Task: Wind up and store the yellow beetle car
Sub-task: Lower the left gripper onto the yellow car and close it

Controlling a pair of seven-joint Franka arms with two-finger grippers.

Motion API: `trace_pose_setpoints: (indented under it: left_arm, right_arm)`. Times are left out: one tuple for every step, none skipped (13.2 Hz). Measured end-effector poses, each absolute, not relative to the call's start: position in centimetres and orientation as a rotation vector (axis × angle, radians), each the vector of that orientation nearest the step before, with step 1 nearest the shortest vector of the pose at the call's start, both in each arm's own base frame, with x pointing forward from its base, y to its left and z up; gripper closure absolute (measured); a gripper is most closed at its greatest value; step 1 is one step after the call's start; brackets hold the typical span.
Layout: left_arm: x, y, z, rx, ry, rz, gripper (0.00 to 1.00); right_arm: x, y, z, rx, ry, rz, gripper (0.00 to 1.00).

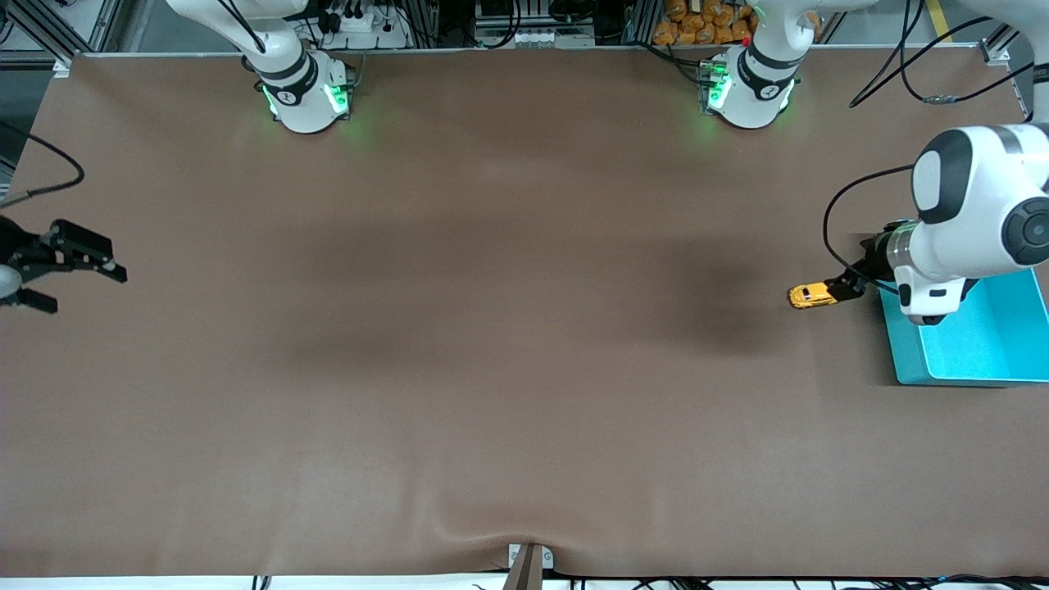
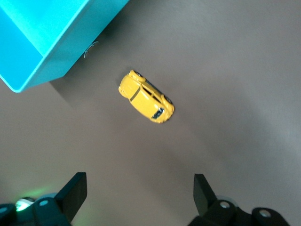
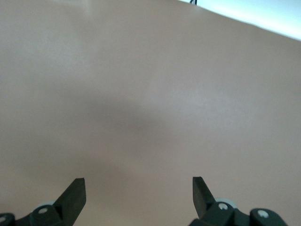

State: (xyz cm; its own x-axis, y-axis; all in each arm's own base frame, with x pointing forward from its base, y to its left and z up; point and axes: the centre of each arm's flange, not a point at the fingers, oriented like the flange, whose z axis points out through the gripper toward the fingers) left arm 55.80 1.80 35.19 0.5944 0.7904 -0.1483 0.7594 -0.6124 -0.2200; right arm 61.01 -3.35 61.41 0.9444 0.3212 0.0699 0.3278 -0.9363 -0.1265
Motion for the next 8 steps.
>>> trace_pose_setpoints:
  left_arm:
    - [55.8, 2.2, 34.1, -2.638, -1.403, 0.330, 0.00]
    - [55.8, 2.6, 32.9, -2.594, -1.489, 0.307, 0.00]
    - [55.8, 2.8, 31.7, -2.547, -1.574, 0.281, 0.00]
    - [55.8, 3.1, 30.5, -2.502, -1.658, 0.253, 0.00]
    - [55.8, 3.5, 29.3, -2.457, -1.739, 0.223, 0.00]
    - [55.8, 3.9, 28.3, -2.420, -1.805, 0.198, 0.00]
    - [55.8, 4.3, 27.5, -2.397, -1.848, 0.180, 0.00]
    - [55.7, 4.7, 26.8, -2.382, -1.873, 0.172, 0.00]
  right_arm:
    - [60.0, -3.0, 62.1, -2.966, -0.407, -0.028, 0.00]
    - [59.1, -2.4, 62.8, -2.968, -0.334, 0.000, 0.00]
    - [58.2, -1.6, 63.7, -2.976, -0.299, 0.019, 0.00]
    - [57.2, -0.6, 64.7, -2.992, -0.290, 0.035, 0.00]
    - [56.0, 0.1, 65.7, -3.006, -0.283, 0.057, 0.00]
    - [54.9, 0.6, 66.7, -3.016, -0.264, 0.067, 0.00]
    - [53.9, 0.7, 67.4, -3.019, -0.243, 0.073, 0.00]
    - [53.0, 0.6, 67.9, -3.021, -0.220, 0.080, 0.00]
